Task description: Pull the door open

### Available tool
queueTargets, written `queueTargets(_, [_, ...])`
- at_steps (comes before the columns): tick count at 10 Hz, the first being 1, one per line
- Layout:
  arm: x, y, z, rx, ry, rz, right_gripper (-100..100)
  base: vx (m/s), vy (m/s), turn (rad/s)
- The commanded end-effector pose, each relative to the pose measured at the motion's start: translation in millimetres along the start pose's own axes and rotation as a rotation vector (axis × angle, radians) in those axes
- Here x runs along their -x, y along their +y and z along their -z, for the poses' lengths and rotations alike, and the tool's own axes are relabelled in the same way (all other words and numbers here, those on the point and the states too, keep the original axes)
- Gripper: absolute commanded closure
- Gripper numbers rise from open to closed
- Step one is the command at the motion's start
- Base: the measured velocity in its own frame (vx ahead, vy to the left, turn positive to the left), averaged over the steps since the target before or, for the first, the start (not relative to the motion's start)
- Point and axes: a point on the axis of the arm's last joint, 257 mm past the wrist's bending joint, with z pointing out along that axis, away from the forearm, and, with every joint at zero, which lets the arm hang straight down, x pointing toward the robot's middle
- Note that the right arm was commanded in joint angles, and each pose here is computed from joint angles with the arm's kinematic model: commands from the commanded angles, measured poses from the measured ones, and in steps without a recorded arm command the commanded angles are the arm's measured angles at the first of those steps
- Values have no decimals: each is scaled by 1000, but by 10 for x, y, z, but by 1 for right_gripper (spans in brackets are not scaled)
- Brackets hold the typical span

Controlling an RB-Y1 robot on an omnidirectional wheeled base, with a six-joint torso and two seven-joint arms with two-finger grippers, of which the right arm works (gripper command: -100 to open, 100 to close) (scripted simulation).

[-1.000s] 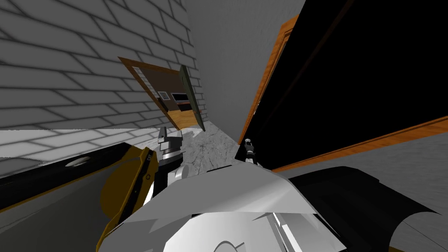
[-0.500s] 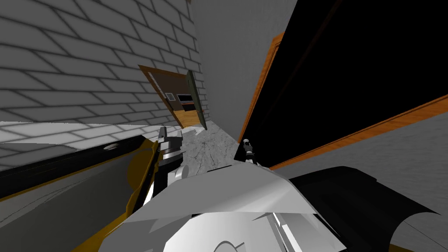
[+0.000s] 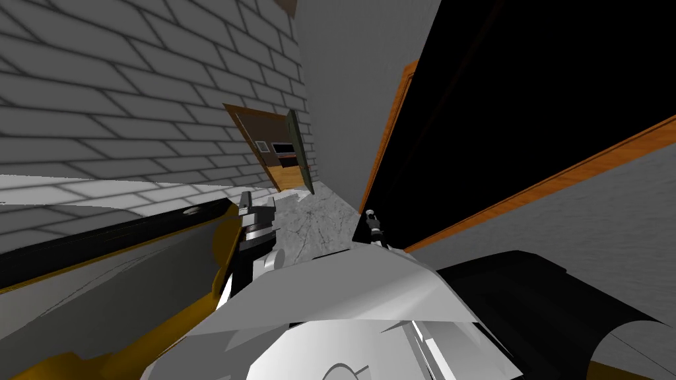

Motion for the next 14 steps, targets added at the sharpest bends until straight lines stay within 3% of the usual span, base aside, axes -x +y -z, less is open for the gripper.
queueTargets(1, [-5, -19, 25, -20, 2, 1, 100, -136, -7, 81])
queueTargets(10, [-8, -136, 193, -133, 0, -1, 100, -191, -20, 78])
queueTargets(11, [-13, -132, 167, -126, 2, 1, 100, -93, -12, 23])
queueTargets(14, [-4, -135, 269, -164, 1, 2, 100, -171, -18, 96])
